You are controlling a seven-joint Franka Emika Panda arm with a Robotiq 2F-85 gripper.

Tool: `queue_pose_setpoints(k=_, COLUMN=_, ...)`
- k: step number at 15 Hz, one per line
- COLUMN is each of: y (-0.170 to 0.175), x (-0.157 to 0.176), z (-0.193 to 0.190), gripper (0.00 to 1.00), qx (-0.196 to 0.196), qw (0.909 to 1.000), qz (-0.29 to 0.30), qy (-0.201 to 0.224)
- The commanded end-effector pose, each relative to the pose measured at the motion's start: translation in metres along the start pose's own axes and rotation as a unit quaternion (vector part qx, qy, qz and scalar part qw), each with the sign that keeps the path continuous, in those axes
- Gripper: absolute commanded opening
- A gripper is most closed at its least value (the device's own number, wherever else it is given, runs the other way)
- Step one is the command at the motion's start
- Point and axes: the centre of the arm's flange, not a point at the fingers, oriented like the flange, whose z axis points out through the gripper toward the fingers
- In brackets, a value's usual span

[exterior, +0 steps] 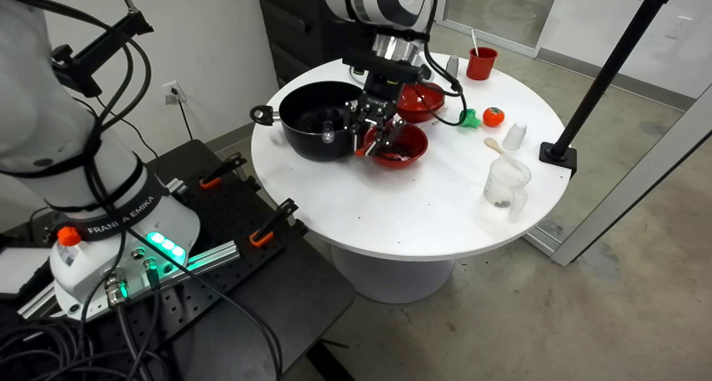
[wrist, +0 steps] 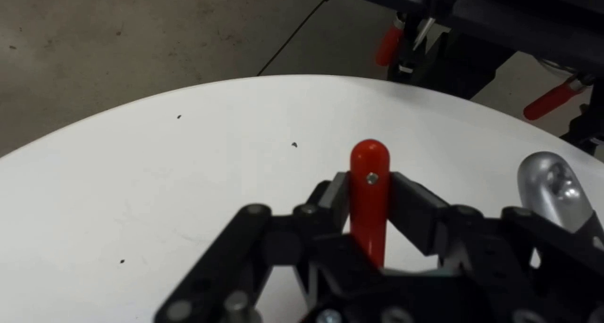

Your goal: Use the spoon to scoop some beans from the red bowl and put them in the pot

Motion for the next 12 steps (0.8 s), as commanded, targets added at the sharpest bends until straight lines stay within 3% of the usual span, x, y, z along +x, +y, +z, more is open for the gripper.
queue_pose_setpoints(k=1, y=-0.017, x=-0.019, z=-0.004, gripper=0.06, qx=-0.009, qw=0.9999, qz=-0.002, qy=0.012)
queue_pose_setpoints(k=12, y=-0.054, x=-0.039, z=-0.038, gripper=0.06, qx=-0.054, qw=0.9975, qz=-0.002, qy=0.045)
